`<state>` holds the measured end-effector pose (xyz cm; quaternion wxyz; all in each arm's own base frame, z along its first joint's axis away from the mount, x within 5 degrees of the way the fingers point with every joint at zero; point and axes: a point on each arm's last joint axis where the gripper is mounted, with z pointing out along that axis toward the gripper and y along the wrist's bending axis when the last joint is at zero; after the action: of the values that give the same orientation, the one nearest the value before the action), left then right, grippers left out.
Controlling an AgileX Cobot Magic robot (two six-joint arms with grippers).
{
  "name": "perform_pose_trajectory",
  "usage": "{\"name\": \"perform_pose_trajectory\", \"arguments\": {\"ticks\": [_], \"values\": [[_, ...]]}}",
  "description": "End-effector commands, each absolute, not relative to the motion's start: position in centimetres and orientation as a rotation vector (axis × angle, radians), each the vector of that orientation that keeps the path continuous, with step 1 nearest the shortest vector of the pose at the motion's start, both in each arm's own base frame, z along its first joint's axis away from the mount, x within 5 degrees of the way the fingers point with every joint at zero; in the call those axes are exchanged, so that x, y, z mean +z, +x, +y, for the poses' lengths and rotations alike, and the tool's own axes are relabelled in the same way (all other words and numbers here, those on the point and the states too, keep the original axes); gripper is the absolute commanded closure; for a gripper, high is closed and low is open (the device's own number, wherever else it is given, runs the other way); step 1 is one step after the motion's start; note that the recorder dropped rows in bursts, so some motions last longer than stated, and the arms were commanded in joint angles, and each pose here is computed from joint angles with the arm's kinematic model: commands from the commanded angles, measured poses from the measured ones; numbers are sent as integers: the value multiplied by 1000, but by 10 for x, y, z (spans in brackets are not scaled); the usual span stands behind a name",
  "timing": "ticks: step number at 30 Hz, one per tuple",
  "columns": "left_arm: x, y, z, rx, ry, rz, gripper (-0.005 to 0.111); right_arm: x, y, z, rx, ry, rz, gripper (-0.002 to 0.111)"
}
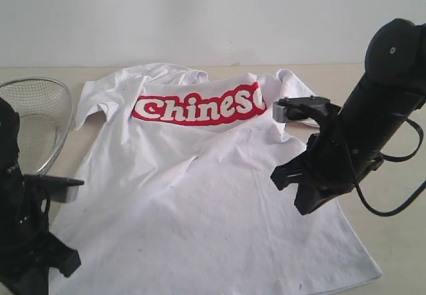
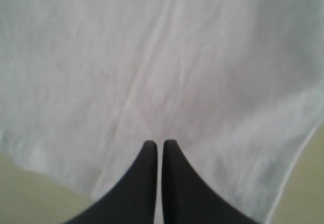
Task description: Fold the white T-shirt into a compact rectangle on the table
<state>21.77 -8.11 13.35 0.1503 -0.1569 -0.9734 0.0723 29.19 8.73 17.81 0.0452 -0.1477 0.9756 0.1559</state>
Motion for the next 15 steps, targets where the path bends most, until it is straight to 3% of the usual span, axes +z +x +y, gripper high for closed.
{"name": "perform_pose_trajectory", "arguments": {"ticks": [1,8,11,15], "values": [[179,224,-87,310,-504,-2948,102,194,316,52,433,-225,2878,108],[249,258,-101,460,-632,-3243,102,226,380,5,488,-3,2712,108],[254,285,-108,464,-700,-3289,102,231,413,5,492,-34,2671,108],[238,320,-119,481,-674,-3288,102,220,449,5,536,-29,2661,107]]}}
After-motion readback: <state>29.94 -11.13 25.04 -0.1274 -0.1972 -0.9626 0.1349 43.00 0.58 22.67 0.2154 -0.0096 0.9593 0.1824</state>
